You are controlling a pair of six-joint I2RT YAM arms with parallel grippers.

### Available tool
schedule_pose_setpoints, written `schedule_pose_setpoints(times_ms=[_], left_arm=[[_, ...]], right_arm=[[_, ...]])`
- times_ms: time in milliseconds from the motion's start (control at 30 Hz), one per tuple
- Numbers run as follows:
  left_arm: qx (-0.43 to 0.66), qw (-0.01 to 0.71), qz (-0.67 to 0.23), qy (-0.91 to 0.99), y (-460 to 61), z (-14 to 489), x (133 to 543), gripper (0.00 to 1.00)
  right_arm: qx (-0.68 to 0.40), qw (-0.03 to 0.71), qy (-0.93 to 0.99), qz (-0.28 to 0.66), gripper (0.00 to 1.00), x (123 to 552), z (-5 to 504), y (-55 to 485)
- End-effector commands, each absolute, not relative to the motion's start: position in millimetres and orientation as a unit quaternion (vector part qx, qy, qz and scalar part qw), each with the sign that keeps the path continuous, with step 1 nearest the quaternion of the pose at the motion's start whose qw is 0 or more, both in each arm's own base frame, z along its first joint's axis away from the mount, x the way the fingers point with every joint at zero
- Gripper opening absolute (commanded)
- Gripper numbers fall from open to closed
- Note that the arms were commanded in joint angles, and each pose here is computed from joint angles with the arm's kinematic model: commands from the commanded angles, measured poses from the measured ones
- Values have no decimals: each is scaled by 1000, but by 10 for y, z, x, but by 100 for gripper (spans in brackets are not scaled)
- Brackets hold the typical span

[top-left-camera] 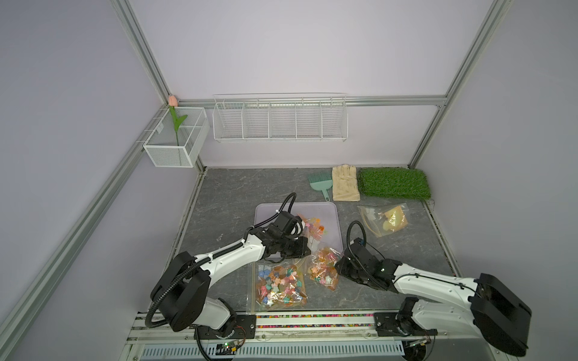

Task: Pour candies out of the ziploc bag
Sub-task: Pick up the ziploc bag from the center of the board.

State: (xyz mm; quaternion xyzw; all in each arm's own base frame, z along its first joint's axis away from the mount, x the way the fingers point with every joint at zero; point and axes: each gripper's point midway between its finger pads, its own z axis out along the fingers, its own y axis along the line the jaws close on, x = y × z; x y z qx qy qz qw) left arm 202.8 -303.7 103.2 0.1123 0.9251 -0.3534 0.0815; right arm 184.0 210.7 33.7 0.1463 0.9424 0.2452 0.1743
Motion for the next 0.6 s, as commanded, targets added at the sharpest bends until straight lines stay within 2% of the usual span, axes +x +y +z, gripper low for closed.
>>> schedule_pose_setpoints(times_ms=[0, 167, 567], left_arm=[[115, 87, -353, 925, -3088, 1089, 2077, 0], [115, 88, -353, 924, -3089, 1099, 2074, 0], [116, 86, -351, 925, -3107, 1082, 2052, 0]], right_arm=[[153, 182, 940, 243, 35, 1901, 346, 2114], [150, 183, 939, 248, 29, 1931, 336, 2159], [141, 195, 936, 257, 7, 1976, 433, 2205]])
